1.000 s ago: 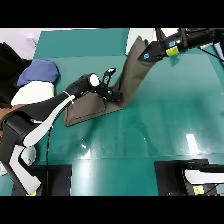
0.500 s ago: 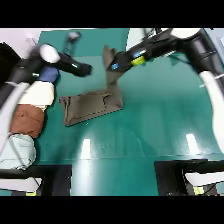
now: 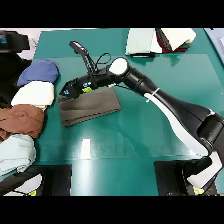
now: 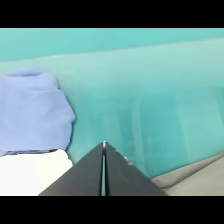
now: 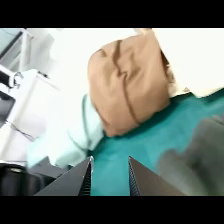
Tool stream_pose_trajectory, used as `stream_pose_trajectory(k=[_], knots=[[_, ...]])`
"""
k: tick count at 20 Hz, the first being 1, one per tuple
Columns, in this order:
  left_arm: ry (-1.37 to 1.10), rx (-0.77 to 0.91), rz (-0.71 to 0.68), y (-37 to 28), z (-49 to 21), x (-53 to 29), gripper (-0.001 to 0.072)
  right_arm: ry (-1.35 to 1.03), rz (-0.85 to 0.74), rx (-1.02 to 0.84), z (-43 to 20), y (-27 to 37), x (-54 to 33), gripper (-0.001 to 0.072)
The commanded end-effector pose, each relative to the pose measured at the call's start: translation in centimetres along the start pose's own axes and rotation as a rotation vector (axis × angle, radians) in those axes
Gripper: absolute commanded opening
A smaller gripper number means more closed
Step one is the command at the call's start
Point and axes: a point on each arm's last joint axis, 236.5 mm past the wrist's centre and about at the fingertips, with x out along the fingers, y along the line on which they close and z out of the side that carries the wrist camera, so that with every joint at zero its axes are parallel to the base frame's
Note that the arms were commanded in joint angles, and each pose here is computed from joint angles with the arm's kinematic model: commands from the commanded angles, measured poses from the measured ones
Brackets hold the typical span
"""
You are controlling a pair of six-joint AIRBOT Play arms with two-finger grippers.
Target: Fold the shirts.
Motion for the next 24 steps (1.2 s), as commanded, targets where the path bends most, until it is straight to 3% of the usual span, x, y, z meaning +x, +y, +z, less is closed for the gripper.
stream_pose_trajectory(k=[1,5,6,7,8,12,15,21,24], knots=[[-0.027,-0.015,-0.010,-0.1,0.6,-1.3,0.0025,0.043,-0.094,-0.016,-0.5,-4.2,-3.2,0.0270],[-0.028,0.026,-0.076,-3.4,0.5,-1.2,0.0026,0.085,-0.316,0.219,-4.1,-15.0,-13.2,0.0270],[-0.030,0.034,-0.091,-4.2,0.5,-1.2,0.0025,0.114,-0.361,0.278,-6.1,-17.6,-15.6,0.0336],[-0.038,0.041,-0.104,-4.9,0.7,-1.2,0.0025,0.125,-0.382,0.352,-8.0,-19.7,-17.7,0.0514],[-0.050,0.046,-0.115,-5.5,0.9,-1.2,0.0025,0.113,-0.399,0.432,-9.3,-21.4,-19.1,0.0570],[-0.077,0.040,-0.143,-6.5,1.5,-1.4,0.0026,0.141,-0.414,0.605,-14.0,-25.6,-20.3,0.0569],[-0.076,0.042,-0.142,-6.4,1.5,-1.3,0.0025,0.152,-0.313,0.674,-14.8,-25.3,-16.5,0.0568],[-0.071,0.041,-0.144,-6.5,1.4,-1.3,0.0026,0.260,-0.214,0.572,-14.6,-23.2,-6.7,0.0557],[-0.062,0.024,-0.171,-7.1,1.2,-1.4,0.0026,0.244,-0.213,0.490,-13.0,-22.7,-3.3,0.0304]])
